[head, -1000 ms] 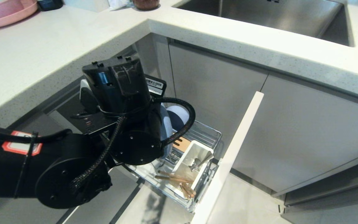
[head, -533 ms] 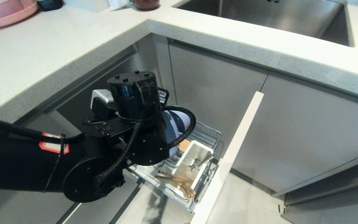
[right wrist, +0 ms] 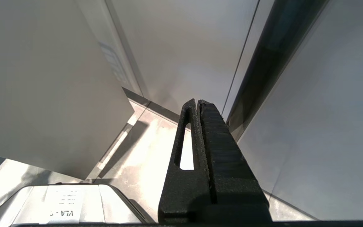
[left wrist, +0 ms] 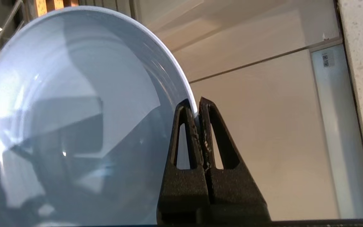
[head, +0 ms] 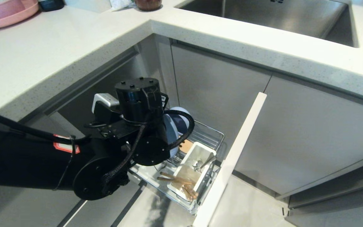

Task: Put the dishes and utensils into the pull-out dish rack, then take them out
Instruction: Pick up the plate and place it in the cupboard

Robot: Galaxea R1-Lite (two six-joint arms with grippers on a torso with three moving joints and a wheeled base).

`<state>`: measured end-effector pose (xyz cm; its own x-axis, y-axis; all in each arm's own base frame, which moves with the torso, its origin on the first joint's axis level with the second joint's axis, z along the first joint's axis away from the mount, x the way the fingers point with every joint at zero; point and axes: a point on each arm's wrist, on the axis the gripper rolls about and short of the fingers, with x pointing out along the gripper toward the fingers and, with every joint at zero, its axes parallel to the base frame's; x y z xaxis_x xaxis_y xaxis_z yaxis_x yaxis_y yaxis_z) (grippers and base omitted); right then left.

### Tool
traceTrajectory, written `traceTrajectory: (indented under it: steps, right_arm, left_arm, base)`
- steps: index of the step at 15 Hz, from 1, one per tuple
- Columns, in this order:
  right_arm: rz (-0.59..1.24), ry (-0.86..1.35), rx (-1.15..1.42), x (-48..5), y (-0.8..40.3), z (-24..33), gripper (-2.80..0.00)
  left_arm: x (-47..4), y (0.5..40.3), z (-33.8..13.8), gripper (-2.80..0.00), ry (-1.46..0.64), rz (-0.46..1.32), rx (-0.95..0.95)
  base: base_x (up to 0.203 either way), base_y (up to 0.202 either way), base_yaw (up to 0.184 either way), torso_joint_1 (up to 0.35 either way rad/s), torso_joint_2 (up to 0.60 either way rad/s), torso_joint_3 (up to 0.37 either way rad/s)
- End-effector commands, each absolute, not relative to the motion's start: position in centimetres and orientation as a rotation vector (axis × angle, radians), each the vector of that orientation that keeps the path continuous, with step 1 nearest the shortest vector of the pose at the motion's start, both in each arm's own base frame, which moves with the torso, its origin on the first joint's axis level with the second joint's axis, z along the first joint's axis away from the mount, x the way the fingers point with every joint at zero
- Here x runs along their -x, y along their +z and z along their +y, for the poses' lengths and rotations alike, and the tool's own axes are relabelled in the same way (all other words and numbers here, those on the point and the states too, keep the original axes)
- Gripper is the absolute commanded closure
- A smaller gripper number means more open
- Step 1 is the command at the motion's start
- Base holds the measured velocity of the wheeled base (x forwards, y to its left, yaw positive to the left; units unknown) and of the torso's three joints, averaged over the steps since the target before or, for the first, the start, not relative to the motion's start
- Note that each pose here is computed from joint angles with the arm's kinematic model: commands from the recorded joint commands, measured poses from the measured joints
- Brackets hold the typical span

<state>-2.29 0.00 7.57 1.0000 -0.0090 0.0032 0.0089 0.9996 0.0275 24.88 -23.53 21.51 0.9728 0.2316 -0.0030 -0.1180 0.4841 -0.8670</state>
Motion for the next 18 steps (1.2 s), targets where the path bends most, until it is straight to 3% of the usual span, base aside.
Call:
traceTrajectory:
  steps: [1,18]
  right_arm:
    - [-0.006,-0.009,-0.028,2.3,7.5,0.0,0.00]
    - [-0.005,-0.009,-0.028,2.3,7.5,0.0,0.00]
  left_arm:
    - [-25.3,21.0,-23.3,0.00,0.234,-0.122,1.038]
    - [-26.5,19.1,-22.8,0.00,0.283,-0.077,0.975]
  base:
    - [0.000,0.000,0.000,0.000,0.00,0.000]
    - [0.000,0.000,0.000,0.000,0.00,0.000]
